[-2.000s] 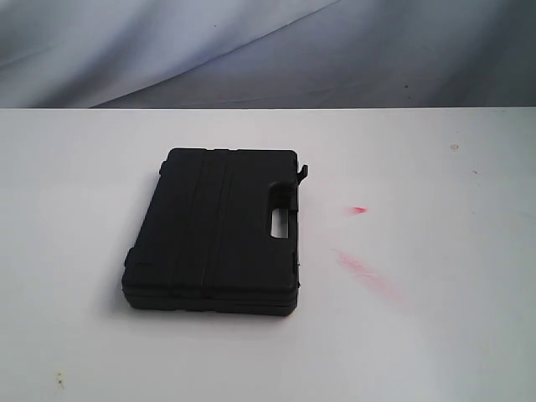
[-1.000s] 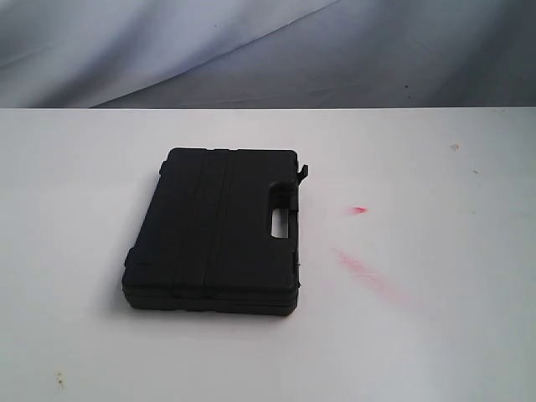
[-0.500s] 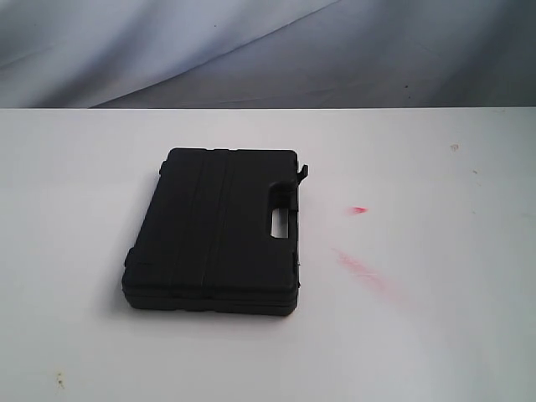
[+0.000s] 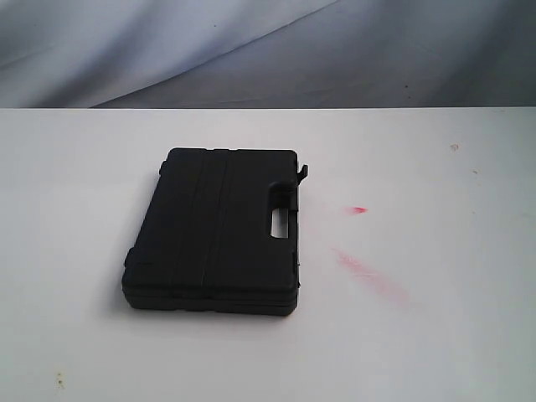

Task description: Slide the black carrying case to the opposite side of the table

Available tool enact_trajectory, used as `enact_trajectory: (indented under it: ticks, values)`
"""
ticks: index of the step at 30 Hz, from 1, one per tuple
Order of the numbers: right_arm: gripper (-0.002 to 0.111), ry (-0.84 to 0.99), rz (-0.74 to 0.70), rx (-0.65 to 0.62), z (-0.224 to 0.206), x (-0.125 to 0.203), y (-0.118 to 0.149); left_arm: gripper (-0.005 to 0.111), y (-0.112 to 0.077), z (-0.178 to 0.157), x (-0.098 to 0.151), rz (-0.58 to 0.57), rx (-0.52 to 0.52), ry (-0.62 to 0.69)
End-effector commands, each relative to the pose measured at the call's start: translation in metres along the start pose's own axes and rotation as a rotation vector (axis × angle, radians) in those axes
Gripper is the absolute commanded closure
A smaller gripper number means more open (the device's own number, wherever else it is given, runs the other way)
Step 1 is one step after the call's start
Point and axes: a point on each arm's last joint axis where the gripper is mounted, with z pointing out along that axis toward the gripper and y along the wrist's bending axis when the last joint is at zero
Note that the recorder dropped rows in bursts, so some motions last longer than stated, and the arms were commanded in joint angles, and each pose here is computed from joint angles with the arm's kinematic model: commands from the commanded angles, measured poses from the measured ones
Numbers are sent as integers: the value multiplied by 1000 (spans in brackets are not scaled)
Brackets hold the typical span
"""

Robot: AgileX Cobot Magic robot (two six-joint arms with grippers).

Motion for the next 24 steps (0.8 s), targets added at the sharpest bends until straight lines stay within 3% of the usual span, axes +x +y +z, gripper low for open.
enact_trajectory:
  ticks: [1,11,24]
  values:
    - [108,222,72,-88,23,-18,0,107,0,0,1,1,-1,-8]
    - [108,518,108,-129,68,-28,-8,107,0,0,1,1,-1,-8]
    - [108,585,38,-131,95,-29,-10,107,0,0,1,1,-1,-8]
